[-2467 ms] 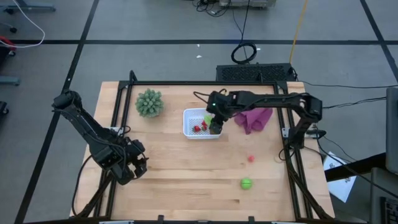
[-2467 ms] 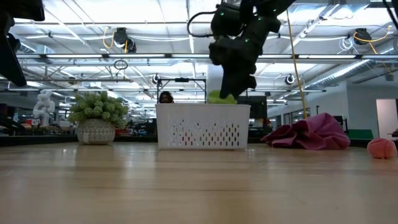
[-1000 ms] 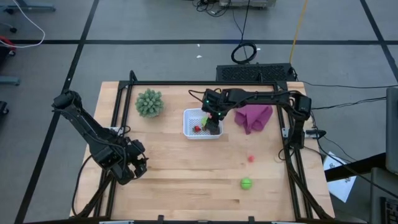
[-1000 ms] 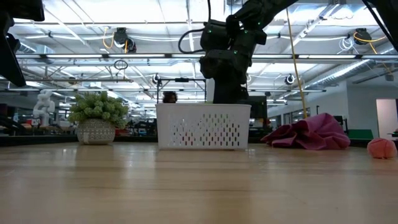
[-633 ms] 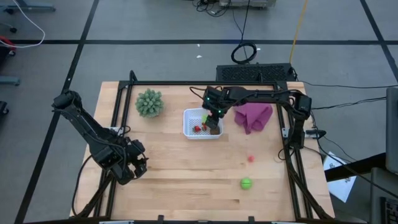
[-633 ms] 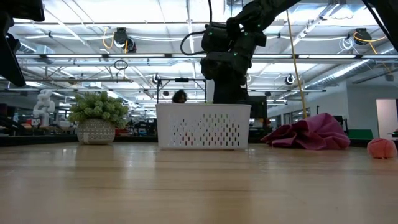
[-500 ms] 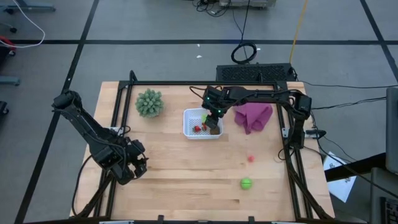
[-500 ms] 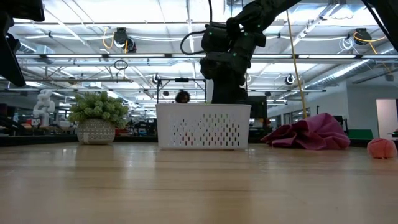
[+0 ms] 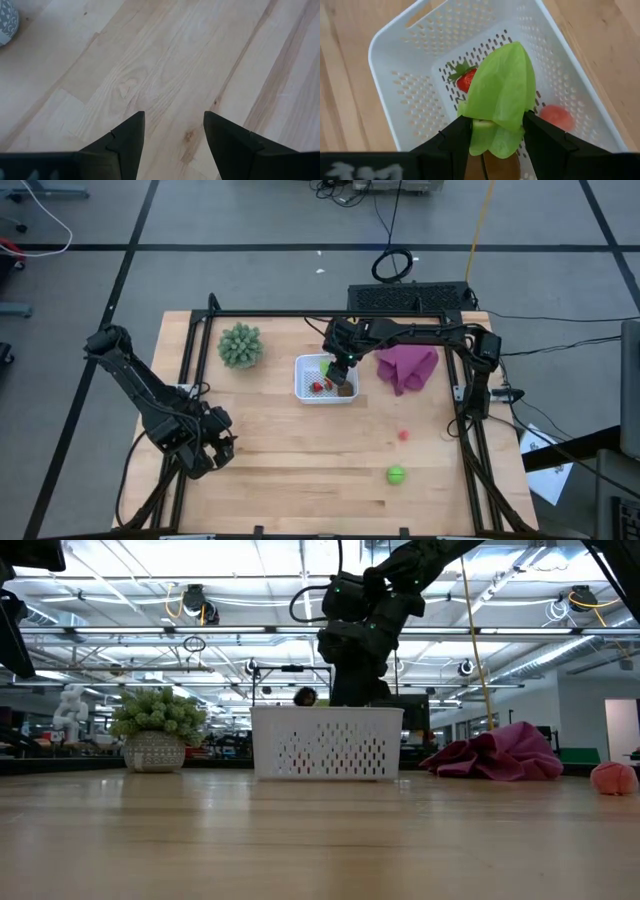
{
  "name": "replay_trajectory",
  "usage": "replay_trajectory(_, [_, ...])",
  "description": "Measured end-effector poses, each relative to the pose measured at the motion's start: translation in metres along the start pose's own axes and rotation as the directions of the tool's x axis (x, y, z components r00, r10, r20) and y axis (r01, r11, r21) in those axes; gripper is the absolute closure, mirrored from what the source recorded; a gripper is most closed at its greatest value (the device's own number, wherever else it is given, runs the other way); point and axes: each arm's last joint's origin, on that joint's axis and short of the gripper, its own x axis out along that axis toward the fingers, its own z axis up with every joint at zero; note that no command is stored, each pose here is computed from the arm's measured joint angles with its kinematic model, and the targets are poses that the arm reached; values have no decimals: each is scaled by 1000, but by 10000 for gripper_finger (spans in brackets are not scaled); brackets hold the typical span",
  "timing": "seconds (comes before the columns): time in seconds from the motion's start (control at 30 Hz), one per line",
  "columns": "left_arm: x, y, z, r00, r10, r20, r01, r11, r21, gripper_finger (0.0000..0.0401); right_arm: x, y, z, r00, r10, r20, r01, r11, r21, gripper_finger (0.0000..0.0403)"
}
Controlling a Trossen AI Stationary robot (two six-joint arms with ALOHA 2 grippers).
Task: Pick and placing Produce into tupperware
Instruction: Put the green starfruit into the white bin
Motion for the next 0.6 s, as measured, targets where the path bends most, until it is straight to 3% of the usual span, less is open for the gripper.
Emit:
replay_trajectory(0.3, [0, 0, 0, 1000, 1, 1, -1, 1000, -1, 194, -1, -4, 1, 1000, -5, 1, 5, 998, 63, 245])
replay_trajectory(0.6, [0, 0, 0, 1000, 1, 4, -1, 1000, -1, 194, -1, -5, -8, 997, -25, -80, 31, 996, 82, 245])
